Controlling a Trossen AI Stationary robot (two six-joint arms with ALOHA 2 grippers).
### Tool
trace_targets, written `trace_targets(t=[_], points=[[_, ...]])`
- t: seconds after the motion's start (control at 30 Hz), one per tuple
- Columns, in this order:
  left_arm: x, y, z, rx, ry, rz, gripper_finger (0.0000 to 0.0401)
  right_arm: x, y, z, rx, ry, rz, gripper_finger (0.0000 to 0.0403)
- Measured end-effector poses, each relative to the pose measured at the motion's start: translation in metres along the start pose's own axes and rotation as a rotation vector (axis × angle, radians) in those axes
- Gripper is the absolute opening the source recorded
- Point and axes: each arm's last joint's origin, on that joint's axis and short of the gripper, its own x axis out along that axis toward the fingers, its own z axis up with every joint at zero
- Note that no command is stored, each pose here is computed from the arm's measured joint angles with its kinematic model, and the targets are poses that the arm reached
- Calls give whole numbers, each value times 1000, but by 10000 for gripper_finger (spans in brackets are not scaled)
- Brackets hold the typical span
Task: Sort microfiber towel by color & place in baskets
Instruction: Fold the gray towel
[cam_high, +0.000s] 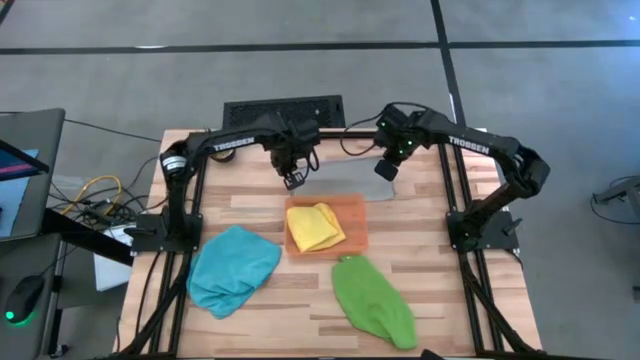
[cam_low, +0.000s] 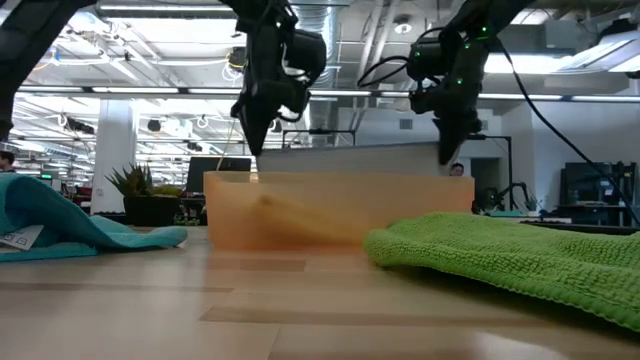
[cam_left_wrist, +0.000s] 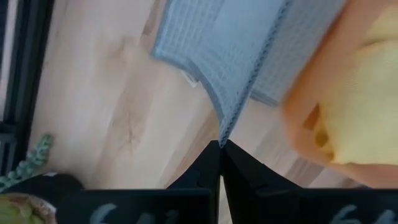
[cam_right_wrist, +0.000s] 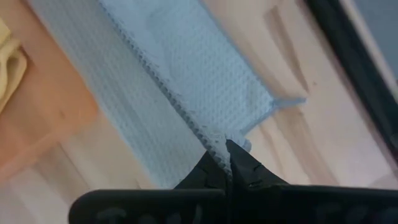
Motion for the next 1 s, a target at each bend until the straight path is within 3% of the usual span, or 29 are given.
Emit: trace_targets(t=[0.23, 0.67, 0.83, 1.0], points=[[18, 5, 7, -23, 59, -18, 0, 0, -2, -2, 28, 20, 12, 8], [20, 16, 9, -51, 39, -7, 0, 20, -2, -9, 32, -1, -11, 8], [20, 18, 9, -44, 42, -78, 0, 19, -2, -9, 32, -3, -12, 8], [-8, 11, 6, -17, -44, -54, 0, 2, 4, -8, 18, 32, 6, 8]])
